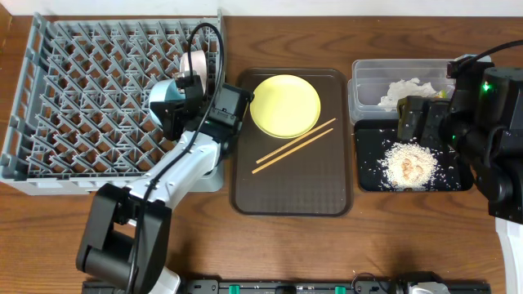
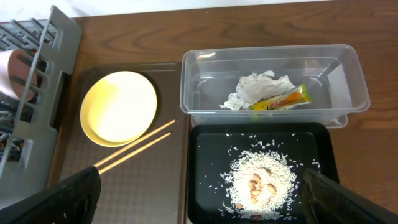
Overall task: Sort waste into correct bins and load items into the dishwasher
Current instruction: 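Set the light-blue bowl upright in the rack's right slots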
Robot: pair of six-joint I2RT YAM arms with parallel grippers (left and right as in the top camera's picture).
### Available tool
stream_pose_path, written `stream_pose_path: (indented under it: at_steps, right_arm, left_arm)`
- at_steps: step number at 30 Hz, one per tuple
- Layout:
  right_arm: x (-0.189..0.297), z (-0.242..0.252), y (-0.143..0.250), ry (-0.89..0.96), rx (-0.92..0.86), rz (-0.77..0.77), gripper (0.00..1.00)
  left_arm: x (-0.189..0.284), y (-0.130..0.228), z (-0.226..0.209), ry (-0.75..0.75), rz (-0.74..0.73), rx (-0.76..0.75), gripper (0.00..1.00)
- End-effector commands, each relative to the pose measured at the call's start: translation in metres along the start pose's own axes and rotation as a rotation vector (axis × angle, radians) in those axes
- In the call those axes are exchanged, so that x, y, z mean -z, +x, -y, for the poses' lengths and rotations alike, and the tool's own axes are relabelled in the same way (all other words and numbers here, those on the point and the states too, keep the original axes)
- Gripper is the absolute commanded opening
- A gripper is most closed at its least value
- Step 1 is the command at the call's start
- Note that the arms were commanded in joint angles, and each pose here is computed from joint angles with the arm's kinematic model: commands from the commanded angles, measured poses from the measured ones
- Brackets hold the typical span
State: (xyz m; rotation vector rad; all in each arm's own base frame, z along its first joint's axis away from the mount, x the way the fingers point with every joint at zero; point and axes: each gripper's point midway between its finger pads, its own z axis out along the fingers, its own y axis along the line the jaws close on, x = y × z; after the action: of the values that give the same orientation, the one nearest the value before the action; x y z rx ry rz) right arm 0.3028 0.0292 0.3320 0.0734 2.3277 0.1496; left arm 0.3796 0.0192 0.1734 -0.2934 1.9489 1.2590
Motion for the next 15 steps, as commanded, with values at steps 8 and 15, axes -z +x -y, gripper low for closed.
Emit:
stream_pose_path:
  at_steps: [8,15]
  right_arm:
    - [0.001,0.004,-0.001,0.013,-0.010,0.004,0.99]
    - [0.001,0.004,-0.001,0.013,-0.010,0.004,0.99]
  left_arm:
    - [0.007,0.006,0.013,0.014,0.015,-0.017,0.07]
    - [0.008,0.010,0.021,0.060,-0.005,-0.028,0.07]
